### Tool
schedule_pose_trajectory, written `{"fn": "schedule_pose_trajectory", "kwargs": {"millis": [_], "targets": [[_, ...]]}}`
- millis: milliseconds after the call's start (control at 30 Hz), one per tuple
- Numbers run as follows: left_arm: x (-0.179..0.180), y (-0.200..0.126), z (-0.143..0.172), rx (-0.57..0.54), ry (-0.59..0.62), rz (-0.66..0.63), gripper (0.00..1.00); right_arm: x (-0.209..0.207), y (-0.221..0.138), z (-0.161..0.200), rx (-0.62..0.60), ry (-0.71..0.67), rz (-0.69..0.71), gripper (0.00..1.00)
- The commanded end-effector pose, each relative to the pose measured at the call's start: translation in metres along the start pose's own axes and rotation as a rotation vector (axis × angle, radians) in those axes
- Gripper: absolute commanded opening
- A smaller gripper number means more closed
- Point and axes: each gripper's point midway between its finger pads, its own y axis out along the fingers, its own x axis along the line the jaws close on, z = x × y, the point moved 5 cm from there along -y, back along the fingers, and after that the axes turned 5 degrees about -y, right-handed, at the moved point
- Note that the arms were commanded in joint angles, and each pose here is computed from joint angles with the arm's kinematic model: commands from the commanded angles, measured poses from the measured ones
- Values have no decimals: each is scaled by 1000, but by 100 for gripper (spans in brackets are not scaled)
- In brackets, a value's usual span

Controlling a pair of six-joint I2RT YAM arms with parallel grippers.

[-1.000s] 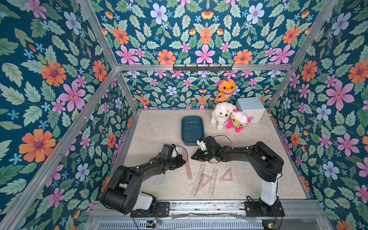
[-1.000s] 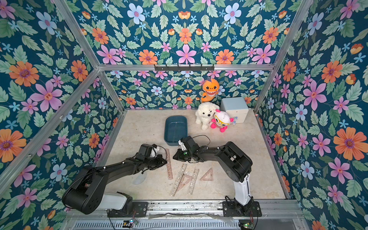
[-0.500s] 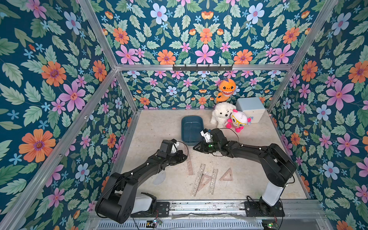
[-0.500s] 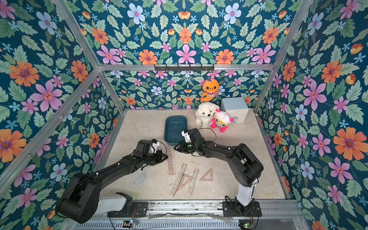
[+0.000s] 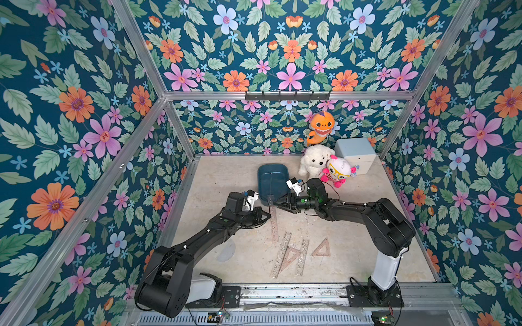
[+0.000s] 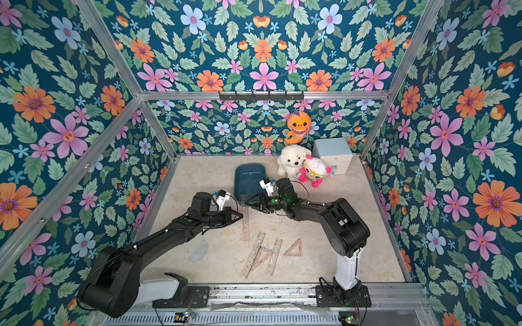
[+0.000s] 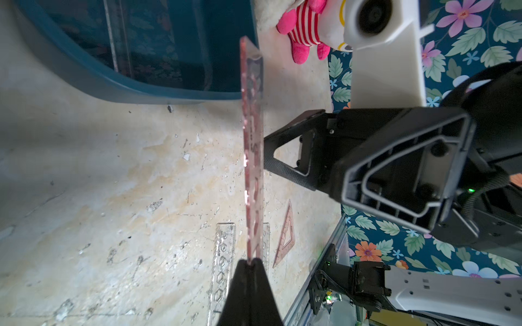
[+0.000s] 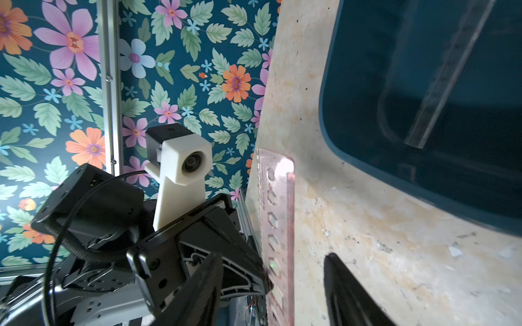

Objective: Put the scattered rulers into the storage box
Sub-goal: Pick up the ruler from the center of the board.

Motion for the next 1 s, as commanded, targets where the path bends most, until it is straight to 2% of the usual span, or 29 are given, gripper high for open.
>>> {"fn": "schedule_pose_trajectory", "kwargs": {"millis": [0, 267, 433, 733, 867, 967], "targets": [[-10, -1, -2, 3, 21, 55, 0, 18, 1, -8, -4, -17, -105, 59], [-15, -1, -2, 6, 28, 93, 0, 19, 8, -16, 6, 0, -137, 53], [-16, -1, -3, 1, 29, 103, 0, 21, 9, -17, 7, 2, -160, 40], [-17, -1, -5, 0, 33, 105, 0, 22, 9, -20, -9, -4, -167, 0], [-15, 1, -11, -3, 52, 63, 0, 21, 8, -28, -25, -7, -152, 0], [-14, -3, -21, -16, 84, -4, 27, 18, 4, -43, -44, -24, -114, 0]]}}
